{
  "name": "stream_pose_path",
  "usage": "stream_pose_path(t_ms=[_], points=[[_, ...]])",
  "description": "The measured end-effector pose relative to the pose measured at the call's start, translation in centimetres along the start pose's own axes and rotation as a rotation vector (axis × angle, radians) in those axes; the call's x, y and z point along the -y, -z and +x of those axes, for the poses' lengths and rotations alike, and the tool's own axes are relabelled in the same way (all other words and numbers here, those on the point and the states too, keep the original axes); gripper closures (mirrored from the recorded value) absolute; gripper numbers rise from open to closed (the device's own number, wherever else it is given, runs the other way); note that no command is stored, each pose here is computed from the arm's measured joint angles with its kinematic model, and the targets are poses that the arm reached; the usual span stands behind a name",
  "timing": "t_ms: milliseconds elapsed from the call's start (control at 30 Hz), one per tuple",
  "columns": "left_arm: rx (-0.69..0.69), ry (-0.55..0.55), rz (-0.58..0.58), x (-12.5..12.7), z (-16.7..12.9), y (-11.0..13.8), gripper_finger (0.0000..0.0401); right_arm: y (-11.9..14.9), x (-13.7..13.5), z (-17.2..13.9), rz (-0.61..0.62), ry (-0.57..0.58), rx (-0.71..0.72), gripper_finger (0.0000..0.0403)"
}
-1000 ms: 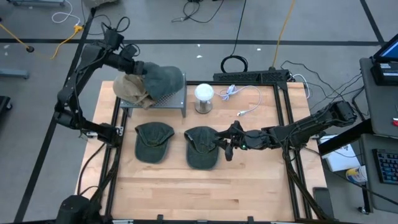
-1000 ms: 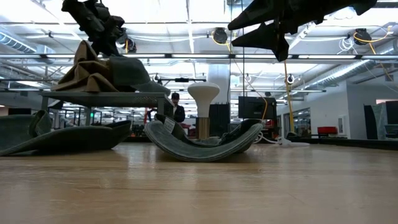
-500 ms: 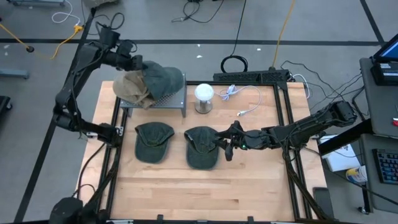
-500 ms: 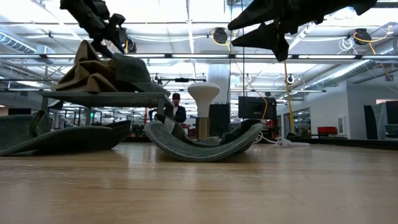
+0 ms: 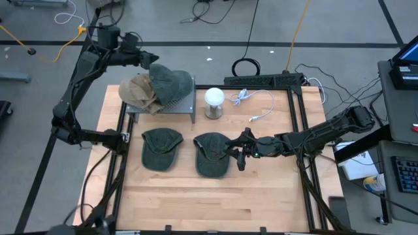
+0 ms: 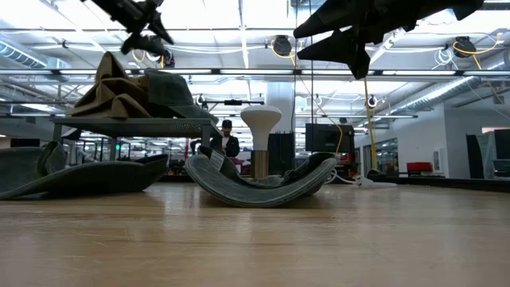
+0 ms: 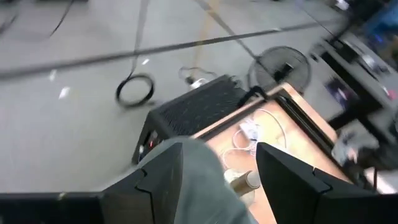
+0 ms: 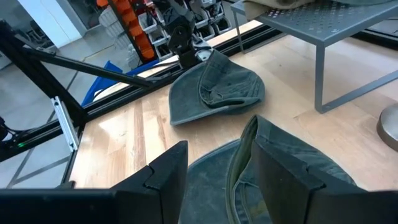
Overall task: Pick & Place hat
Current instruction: Put the right black cap on the shelf
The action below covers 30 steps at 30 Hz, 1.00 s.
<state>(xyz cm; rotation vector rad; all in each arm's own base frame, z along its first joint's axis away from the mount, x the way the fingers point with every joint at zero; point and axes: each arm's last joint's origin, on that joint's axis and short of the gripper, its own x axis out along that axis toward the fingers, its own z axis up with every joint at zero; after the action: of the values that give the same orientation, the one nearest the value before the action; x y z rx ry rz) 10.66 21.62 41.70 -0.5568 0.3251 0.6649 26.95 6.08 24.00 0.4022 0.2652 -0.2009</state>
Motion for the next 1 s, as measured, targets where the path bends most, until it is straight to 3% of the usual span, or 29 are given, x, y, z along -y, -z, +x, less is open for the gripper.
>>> stream_pose_path(t_ms=[167,367,633,1000], points=[[0.071,0.031,0.222,2.5,1.6,-0.6,0.0194,0.0,0.0,0.0,-0.001,0.002,0.000,0.0232],[0.118,-0.170,0.285,4.3,4.8,-0.7,0.0194,-0.1,0.1,0.1,0.002,0.006,0.001,0.0232],[0.061,-0.341,0.358,5.6,10.1,0.6,0.0194,-0.4,0.9,0.3,0.013,0.034,0.013,0.0232],[-0.127,-0.499,0.611,6.1,16.6,3.6,0.0194,-0.6,1.2,0.5,0.043,0.045,0.018,0.0232]])
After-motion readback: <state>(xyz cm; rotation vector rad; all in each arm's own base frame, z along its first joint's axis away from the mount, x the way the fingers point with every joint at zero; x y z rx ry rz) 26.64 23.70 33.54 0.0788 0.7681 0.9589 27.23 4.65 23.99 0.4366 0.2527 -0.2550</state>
